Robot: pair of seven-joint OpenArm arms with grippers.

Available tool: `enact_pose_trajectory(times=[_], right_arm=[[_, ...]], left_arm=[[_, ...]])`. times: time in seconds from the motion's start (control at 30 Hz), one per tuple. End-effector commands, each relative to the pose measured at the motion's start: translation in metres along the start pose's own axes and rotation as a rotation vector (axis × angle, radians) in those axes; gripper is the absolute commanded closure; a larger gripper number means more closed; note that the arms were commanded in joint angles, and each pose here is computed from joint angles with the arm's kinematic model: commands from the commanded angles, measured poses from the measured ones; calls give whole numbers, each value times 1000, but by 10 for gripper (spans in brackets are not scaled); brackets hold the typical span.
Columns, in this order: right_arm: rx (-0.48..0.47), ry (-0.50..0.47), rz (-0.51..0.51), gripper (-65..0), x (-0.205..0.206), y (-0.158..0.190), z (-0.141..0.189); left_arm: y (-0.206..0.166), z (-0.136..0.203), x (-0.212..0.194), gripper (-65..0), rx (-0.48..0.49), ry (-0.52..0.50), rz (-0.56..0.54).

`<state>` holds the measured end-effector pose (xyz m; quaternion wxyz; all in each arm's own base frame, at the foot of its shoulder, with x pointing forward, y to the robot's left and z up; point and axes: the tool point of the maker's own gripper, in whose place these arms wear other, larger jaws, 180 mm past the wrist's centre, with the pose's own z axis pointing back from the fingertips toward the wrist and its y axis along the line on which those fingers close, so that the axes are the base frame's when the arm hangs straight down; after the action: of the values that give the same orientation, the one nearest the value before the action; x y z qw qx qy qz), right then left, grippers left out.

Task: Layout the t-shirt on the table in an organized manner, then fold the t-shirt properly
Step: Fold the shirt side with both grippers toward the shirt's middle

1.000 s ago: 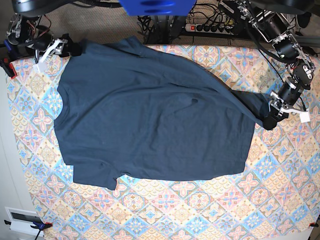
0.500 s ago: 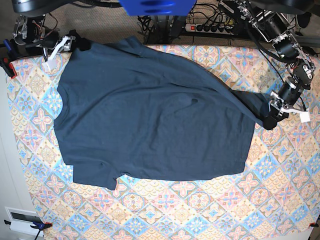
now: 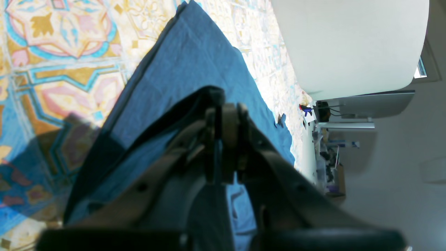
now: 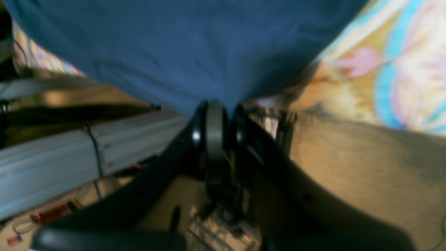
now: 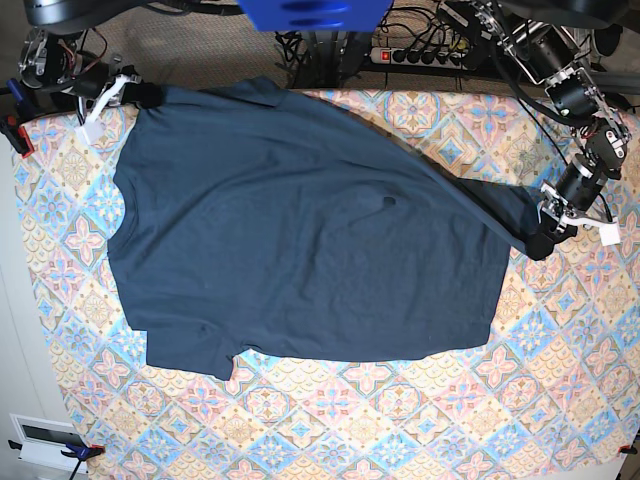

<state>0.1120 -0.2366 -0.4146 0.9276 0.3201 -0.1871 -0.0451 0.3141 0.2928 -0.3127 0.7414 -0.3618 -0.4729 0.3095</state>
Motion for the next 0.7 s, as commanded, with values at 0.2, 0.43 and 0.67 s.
enact_pose_trajectory(times=[0.2,0.43,0.67], right_arm=[[72,-122,94,-35,39,29,15],[48,-169,113,-35,52,27,25],[70,-290,186,-35,108,36,26]], left_arm=[[-23,17,14,0,-32,-34,-100],[-43,20,20,0,-63,-61,-152],[-19,17,37,0,-40,-130,-46]])
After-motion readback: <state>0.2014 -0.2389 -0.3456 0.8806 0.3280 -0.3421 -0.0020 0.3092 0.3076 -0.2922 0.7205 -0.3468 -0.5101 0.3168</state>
